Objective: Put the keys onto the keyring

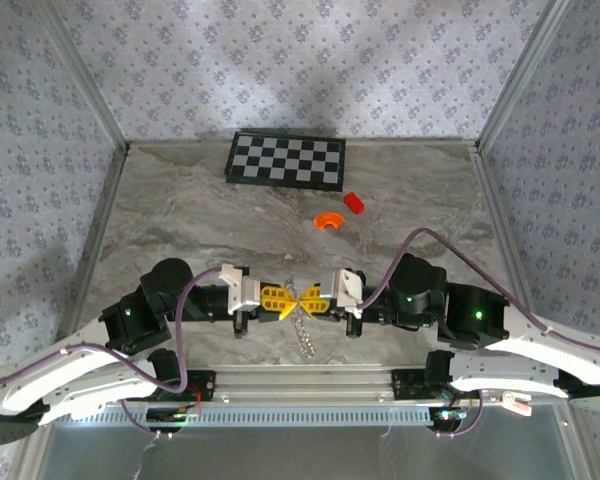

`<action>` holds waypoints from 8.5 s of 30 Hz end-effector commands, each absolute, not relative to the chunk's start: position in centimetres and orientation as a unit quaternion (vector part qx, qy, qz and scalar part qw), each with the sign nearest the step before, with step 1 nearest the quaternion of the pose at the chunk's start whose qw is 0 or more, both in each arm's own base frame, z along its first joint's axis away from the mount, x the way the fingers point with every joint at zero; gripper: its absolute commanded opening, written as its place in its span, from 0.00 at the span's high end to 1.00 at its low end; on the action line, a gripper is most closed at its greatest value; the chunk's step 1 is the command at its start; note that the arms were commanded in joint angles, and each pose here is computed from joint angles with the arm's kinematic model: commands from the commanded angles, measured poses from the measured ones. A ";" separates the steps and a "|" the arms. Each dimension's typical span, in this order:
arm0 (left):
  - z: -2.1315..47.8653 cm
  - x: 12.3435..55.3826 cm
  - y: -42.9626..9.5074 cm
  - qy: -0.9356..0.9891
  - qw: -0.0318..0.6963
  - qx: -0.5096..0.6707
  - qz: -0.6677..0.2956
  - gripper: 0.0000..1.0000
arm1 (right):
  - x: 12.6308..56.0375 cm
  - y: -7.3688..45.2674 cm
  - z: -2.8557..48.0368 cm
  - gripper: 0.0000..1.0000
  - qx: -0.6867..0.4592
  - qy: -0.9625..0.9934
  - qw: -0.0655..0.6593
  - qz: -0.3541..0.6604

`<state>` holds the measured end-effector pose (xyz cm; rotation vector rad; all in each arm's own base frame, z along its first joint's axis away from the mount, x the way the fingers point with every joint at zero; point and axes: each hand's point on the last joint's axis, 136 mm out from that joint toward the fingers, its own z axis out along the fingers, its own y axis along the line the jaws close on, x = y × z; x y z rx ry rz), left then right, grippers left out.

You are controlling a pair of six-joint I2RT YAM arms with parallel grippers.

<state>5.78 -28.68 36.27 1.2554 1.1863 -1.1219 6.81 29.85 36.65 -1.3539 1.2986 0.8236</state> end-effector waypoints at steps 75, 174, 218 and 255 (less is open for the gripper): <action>33.4 9.5 -28.6 0.576 0.521 0.513 -0.366 1.00 | 8.4 30.4 34.4 1.00 -0.612 0.600 0.455 0.242; 40.4 4.9 -26.3 0.464 0.553 0.500 -0.478 1.00 | 6.9 31.5 34.7 0.49 -0.527 0.555 0.465 0.444; 40.8 4.1 -25.9 0.454 0.546 0.502 -0.494 1.00 | 5.5 31.9 33.9 0.53 -0.535 0.511 0.457 0.494; 40.9 3.7 -26.0 0.446 0.540 0.510 -0.499 1.00 | 4.0 32.4 33.7 0.61 -0.558 0.489 0.426 0.517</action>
